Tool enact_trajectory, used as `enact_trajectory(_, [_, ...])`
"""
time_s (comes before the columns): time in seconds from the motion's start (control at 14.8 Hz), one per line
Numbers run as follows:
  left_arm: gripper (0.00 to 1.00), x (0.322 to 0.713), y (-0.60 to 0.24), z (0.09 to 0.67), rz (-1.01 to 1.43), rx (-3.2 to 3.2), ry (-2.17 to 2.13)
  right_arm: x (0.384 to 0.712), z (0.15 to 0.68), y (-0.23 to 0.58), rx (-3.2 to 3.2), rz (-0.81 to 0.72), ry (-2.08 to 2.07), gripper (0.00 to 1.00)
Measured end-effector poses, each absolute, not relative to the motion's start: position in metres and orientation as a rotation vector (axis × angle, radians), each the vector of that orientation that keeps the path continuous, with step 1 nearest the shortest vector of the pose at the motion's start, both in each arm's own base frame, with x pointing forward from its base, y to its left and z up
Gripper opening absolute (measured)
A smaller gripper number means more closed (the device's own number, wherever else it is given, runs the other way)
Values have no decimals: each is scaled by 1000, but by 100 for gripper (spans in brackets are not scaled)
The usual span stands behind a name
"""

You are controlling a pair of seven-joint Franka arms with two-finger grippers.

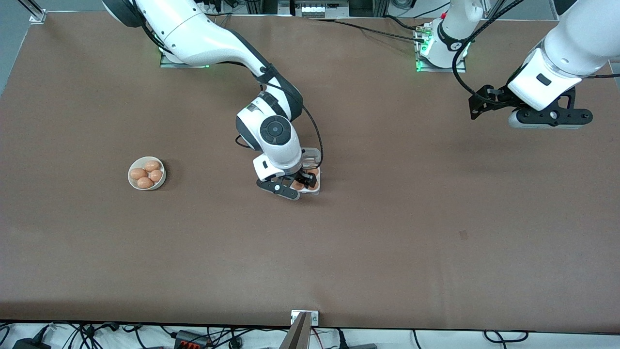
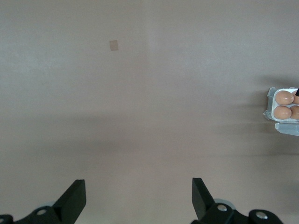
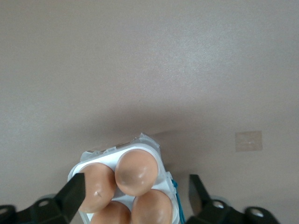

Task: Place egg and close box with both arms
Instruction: 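Withdraw the right gripper while the left gripper reaches toward the box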

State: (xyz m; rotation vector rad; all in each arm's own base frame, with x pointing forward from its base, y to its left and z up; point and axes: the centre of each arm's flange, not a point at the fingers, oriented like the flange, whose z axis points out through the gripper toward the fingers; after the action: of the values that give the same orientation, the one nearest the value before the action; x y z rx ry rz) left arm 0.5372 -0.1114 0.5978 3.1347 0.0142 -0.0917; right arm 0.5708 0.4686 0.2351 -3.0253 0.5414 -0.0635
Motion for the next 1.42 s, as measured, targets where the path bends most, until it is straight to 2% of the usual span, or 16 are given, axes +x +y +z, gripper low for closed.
enact_trajectory(0.27, [100,538,-111,596,-100,3135,14,584,252,458,-3012,-101,568,100])
enact_trajectory(0.61, [100,535,-116,593,-140,3139,-1,621,357,387,-3084,-122,512,100])
enact_trajectory(0.68, [93,533,-118,593,-151,3140,-9,626,381,365,-3116,-113,456,100])
enact_trajectory(0.88, [61,530,-128,592,-168,3139,-37,641,441,288,-3182,-87,314,100])
enact_trajectory(1.22, [12,527,-152,581,-231,3085,-65,650,499,152,-3188,66,99,100])
enact_trajectory(1.29, [7,527,-161,575,-256,3066,-85,650,508,122,-3161,102,59,100])
enact_trajectory(1.42, [3,526,-187,558,-314,3046,-145,643,527,61,-3129,141,-29,100])
